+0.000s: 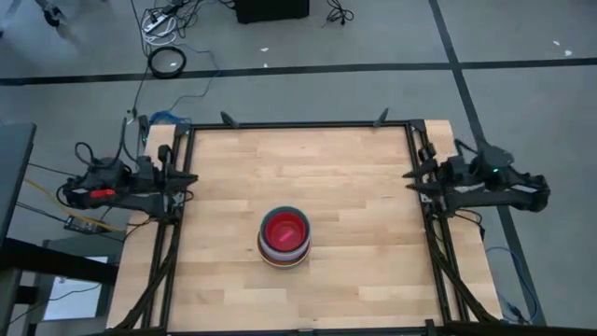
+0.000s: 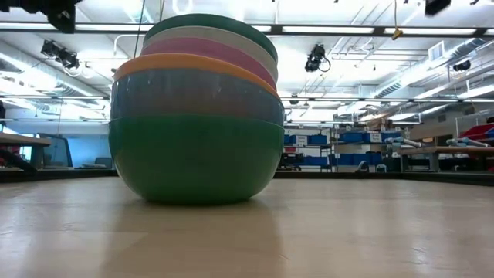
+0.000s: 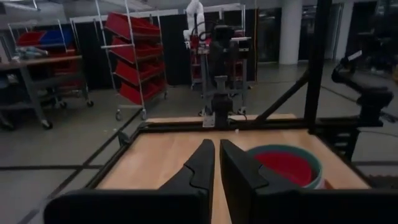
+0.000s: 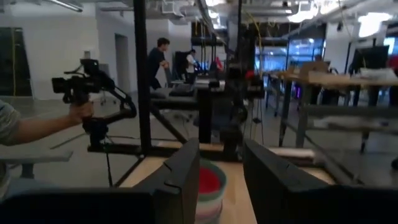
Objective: Nest bowls inside each other
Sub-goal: Return to Home Position
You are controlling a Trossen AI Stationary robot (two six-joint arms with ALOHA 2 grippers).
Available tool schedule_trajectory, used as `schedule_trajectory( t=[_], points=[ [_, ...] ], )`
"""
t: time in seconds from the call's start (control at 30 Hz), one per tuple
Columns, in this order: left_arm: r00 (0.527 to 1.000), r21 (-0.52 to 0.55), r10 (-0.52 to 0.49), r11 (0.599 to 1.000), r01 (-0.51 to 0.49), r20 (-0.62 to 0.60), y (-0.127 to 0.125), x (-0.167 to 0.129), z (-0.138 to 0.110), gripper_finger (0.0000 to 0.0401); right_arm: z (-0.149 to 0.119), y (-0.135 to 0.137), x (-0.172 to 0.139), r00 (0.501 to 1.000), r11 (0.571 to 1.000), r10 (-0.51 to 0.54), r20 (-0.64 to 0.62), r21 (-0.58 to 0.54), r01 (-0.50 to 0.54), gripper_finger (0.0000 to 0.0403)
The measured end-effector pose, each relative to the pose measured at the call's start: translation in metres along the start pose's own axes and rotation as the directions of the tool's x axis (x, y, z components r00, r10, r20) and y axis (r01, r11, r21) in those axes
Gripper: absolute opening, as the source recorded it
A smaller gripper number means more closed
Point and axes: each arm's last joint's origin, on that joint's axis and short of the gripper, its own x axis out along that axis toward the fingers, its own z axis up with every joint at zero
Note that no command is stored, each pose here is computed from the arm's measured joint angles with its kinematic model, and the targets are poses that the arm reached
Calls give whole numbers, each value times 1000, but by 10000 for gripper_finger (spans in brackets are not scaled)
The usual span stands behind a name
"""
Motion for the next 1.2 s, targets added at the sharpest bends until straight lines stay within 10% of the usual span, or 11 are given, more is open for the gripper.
schedule_trajectory(
  t=[0.83,1.2],
  points=[
    [996,-24,21,1000,-19,86,-21,64,-114,35,-99,-7,25,994,993,-92,-55,71,95,110],
    [999,-11,24,1000,-23,37,-22,65,-120,35,-128,-9,27,979,988,-147,-139,35,153,111]
  ],
)
